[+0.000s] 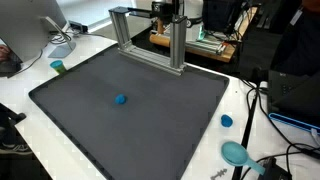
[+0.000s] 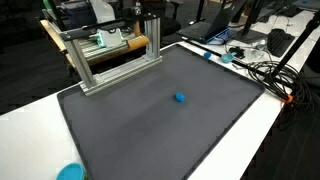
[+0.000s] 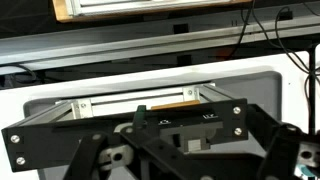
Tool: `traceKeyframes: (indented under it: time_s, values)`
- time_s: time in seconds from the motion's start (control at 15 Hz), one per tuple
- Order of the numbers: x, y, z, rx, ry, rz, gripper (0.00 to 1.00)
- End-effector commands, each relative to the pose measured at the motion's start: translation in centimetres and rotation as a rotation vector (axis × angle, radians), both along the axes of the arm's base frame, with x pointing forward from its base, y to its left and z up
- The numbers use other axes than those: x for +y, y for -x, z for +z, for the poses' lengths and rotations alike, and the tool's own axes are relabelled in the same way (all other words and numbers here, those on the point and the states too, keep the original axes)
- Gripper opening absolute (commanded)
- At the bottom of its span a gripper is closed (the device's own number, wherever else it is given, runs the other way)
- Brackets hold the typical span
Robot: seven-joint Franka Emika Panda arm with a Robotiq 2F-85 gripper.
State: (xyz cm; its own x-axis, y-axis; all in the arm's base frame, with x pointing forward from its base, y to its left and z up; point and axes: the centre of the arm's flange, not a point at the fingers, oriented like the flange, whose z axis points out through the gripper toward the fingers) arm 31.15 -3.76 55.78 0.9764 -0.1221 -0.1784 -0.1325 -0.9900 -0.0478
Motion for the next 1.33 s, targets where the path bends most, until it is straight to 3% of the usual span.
traceKeyframes:
  time_s: [0.0,0.4,0.6,1.0,1.07,1.13,1.27]
  values:
    - [0.0,0.0,0.0,0.0,0.0,0.0,1.0]
    - [0.0,0.0,0.0,0.0,0.0,0.0,1.0]
    - [2.1,0.0,-1.0,-0.168,0.047,-0.115,1.0]
    - [4.1,-0.5,-4.5,-0.422,0.236,-0.041,1.0]
    - [3.8,-1.0,-4.8,-0.44,0.238,-0.056,1.0]
    - [4.3,-1.7,-3.3,-0.383,0.194,-0.032,1.0]
    - [4.3,-1.6,-4.0,-0.383,0.198,-0.031,1.0]
